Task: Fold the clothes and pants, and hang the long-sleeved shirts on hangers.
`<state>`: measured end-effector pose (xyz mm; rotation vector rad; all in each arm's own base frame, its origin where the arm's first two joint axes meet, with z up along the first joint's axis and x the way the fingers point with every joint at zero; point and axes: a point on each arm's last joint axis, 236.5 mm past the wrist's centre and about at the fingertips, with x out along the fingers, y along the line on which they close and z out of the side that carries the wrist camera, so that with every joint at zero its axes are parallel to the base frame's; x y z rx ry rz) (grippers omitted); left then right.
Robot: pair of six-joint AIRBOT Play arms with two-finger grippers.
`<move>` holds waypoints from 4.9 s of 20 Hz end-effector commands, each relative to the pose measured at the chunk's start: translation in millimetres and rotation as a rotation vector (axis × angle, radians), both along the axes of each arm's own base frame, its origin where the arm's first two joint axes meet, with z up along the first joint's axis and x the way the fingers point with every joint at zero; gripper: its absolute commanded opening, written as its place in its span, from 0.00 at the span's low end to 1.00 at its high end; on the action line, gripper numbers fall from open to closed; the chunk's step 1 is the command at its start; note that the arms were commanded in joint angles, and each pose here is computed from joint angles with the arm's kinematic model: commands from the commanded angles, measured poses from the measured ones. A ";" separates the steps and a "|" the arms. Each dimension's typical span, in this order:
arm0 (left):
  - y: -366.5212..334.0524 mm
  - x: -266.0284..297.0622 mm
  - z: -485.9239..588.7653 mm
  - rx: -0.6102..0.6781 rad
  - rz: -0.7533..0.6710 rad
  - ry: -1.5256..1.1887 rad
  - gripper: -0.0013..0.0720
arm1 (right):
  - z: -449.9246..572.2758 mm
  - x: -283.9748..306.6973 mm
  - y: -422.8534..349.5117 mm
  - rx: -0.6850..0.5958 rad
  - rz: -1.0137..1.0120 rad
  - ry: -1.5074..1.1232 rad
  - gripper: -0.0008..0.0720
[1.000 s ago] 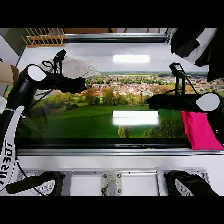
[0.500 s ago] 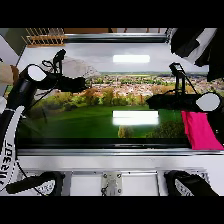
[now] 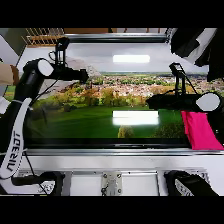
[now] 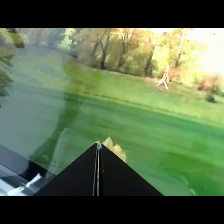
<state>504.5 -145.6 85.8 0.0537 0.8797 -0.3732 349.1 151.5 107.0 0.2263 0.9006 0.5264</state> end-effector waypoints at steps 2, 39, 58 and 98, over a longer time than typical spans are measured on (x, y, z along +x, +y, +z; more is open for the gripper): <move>30.0 65.7 -44.5 0.429 -0.072 -0.102 0.94 | -0.1 -0.1 0.3 0.000 0.001 0.001 0.05; -307.3 -190.5 -28.5 0.179 -0.590 0.044 0.89 | 79.0 20.2 -131.5 0.056 -0.411 -0.237 0.05; 21.8 -231.8 -182.4 -0.457 0.657 0.718 0.85 | 89.3 -9.3 -129.5 0.054 -0.393 -0.221 0.05; 26.1 -165.6 -88.6 -0.535 0.493 0.449 0.03 | -185.1 -83.3 -17.6 -0.131 0.136 0.207 0.97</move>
